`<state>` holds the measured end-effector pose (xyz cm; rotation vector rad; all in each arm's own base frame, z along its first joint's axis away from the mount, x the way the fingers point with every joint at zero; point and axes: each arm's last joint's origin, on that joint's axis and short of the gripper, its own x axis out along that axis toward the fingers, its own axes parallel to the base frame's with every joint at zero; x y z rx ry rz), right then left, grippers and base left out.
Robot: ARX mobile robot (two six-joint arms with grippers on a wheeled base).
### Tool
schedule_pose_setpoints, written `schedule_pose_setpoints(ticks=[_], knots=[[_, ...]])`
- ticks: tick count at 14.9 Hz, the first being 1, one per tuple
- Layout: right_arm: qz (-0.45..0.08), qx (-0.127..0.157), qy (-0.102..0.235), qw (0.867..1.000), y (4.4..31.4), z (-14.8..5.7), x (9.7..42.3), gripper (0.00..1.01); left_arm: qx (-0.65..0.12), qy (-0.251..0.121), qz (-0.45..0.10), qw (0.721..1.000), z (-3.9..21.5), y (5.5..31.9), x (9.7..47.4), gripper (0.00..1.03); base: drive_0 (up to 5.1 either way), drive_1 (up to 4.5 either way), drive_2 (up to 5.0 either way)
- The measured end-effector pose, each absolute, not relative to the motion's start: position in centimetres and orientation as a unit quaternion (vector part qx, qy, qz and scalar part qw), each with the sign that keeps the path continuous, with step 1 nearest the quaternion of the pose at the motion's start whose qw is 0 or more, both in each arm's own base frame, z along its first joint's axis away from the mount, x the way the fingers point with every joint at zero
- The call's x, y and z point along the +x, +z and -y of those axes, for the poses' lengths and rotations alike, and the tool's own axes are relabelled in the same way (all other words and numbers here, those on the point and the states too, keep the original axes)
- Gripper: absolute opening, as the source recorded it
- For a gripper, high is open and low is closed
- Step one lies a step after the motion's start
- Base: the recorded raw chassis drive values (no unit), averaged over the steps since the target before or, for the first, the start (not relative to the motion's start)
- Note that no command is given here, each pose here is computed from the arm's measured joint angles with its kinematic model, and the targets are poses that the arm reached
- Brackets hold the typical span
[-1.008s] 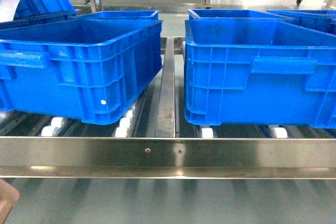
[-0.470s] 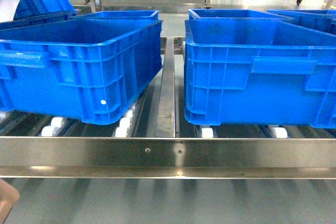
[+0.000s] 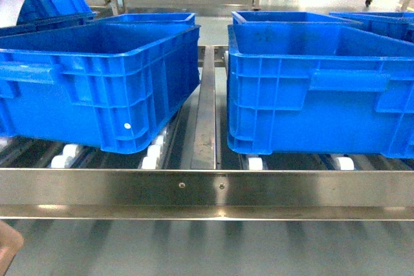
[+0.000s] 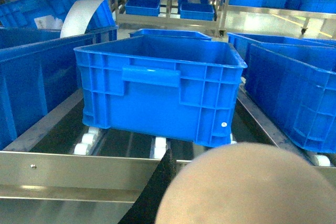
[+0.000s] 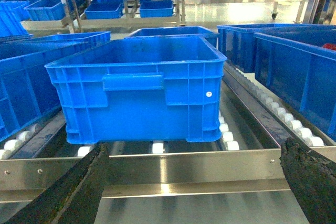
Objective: Place part in tray to right shelf
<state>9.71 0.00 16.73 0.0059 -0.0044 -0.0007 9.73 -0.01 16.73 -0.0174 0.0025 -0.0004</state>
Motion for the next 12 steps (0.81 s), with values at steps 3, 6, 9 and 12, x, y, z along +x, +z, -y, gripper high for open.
schedule_pose_setpoints(ticks=[3,6,9,12], knots=[[0.002,0.003,0.0,1.0,16.72,0.0,9.72,0.98,-0.009,0.0,-0.001,1.0,0.01,16.73,9.73,0.12,0.0,0.0,0.0],[0.002,0.003,0.0,1.0,16.73,0.0,9.71,0.98,-0.009,0.0,-0.001,1.0,0.01,16.73,9.73,0.12,0.0,0.0,0.0],[0.002,0.003,0.0,1.0,16.73,0.0,9.71,0.98,-0.009,0.0,-0.001,1.0,0.01,16.73,9.73,0.12,0.0,0.0,0.0],[0.002,0.003,0.0,1.0,16.73,0.0,9.71,0.98,-0.009,0.0,-0.001,1.0,0.01,16.73,9.73,0.12,0.0,0.0,0.0]])
